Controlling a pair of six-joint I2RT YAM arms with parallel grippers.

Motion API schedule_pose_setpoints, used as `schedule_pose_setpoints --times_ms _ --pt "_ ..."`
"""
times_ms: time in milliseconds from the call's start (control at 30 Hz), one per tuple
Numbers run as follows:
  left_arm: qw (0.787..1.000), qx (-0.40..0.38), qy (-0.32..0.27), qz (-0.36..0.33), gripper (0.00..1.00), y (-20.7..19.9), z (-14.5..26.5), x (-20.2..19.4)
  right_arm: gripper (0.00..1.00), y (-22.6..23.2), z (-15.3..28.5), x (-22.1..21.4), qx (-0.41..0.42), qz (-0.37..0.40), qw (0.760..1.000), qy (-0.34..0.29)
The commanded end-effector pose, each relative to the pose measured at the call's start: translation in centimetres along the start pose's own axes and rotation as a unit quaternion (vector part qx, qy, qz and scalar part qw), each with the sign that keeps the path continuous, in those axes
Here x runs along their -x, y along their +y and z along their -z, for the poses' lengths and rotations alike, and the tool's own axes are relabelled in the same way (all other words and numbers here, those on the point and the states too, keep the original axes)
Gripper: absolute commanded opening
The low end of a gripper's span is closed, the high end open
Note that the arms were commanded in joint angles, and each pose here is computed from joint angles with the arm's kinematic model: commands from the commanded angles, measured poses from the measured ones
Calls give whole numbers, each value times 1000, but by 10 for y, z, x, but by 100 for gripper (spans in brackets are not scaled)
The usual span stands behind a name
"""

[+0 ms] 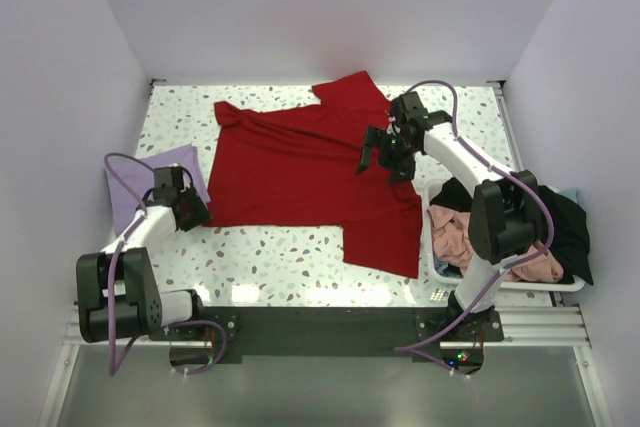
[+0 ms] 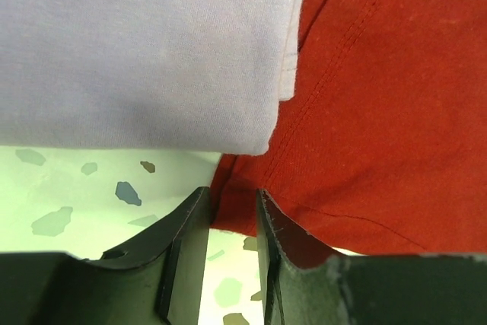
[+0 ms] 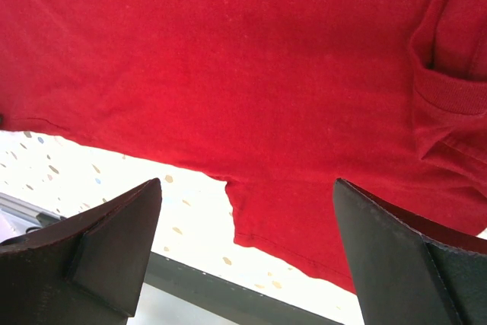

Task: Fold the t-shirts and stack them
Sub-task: Flatten the tshirt out

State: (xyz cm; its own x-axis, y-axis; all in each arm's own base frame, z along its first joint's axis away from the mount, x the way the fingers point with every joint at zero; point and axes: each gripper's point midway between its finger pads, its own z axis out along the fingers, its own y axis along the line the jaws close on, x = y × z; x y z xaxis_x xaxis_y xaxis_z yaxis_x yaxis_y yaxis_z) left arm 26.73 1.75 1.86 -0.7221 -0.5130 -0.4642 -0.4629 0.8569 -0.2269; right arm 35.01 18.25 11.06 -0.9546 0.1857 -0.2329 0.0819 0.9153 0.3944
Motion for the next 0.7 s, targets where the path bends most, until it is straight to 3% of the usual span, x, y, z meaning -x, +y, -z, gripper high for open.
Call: schedule_pose_setpoints --times_ms 0,667 --pt "1000 4 -18 8 35 2 5 6 97 10 16 5 16 2 999 -28" --pt "1000 12 23 2 26 2 -5 -15 97 -1 28 -10 2 10 999 -30"
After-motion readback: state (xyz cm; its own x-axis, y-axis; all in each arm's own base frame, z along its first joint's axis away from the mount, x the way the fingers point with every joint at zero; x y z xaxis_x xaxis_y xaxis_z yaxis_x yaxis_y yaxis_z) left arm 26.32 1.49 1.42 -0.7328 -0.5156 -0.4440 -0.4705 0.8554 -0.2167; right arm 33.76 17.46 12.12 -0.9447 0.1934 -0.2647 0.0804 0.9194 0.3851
